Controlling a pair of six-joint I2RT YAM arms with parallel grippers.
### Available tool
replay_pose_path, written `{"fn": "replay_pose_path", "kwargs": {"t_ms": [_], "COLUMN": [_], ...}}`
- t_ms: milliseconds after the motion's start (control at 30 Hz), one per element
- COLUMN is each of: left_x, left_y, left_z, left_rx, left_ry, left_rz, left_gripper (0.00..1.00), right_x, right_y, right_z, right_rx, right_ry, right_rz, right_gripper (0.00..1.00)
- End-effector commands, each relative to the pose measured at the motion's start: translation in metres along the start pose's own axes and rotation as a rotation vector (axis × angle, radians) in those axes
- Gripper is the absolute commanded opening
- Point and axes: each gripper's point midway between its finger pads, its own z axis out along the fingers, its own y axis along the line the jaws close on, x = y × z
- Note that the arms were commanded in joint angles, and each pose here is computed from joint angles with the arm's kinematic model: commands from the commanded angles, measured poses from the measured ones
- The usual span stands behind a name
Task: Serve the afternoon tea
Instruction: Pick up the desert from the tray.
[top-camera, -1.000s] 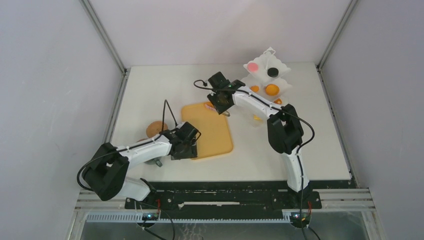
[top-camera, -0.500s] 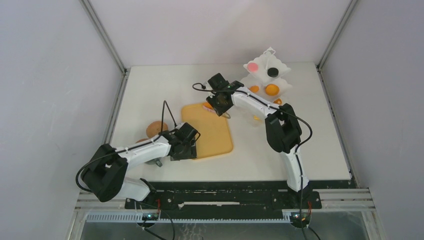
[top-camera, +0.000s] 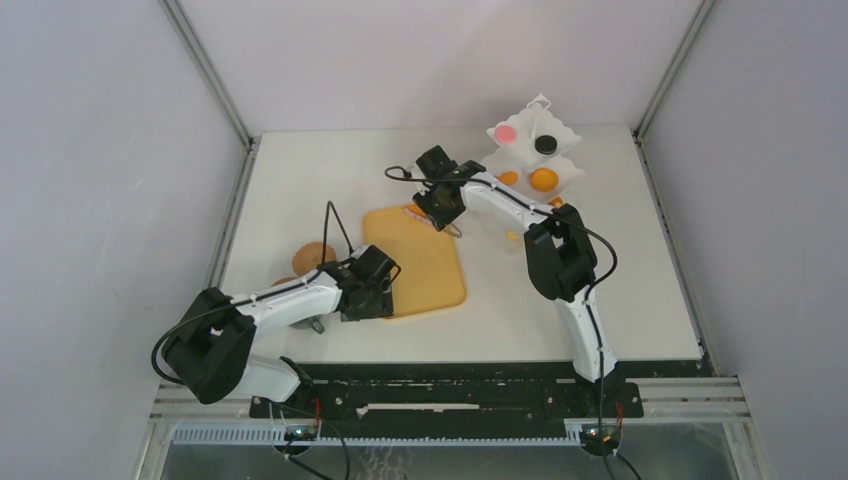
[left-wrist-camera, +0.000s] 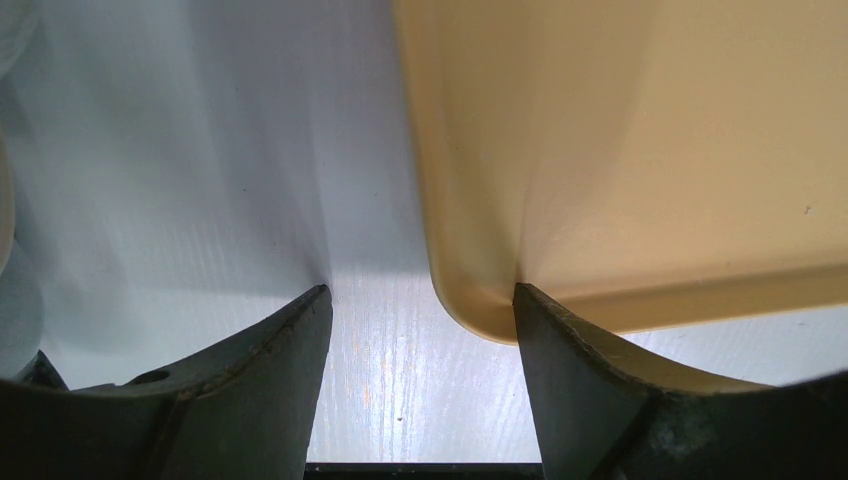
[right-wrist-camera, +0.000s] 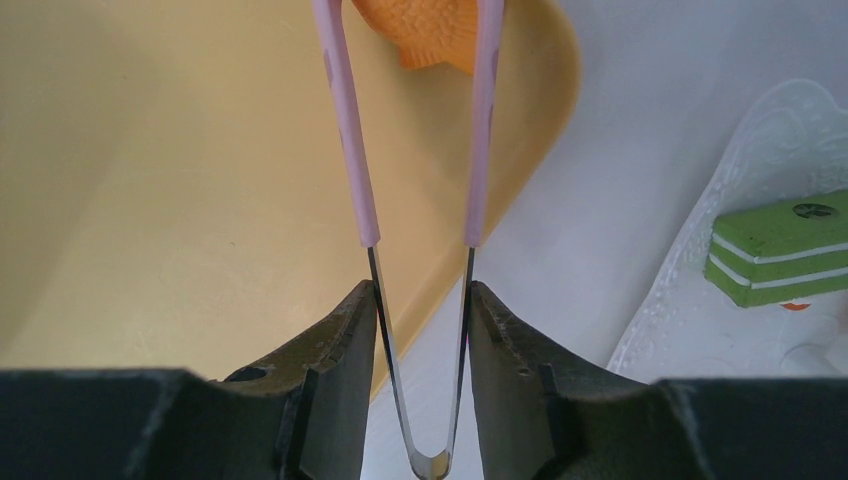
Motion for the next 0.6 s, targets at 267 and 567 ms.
{"fn": "replay_pose_path", "kwargs": {"t_ms": [267,567], "left_x": [0.055,0.043], "left_y": [0.038,0.03], "left_z": [0.005,0.003], "left_rx": [-0.129,-0.099], "left_ry": [0.198,0.161], "left_rz": [0.051,0.055], "left_gripper": [0.72,0.72], "right_x": [0.001,0.023], "right_y": [0.019,0.036], "right_z": [-0.002,-0.016], "right_rx": [-0.019,0.011], "right_ry": [-0.001,0.071], "right_rz": [-0.062,-0.067], "right_gripper": [0.4,0.25]}}
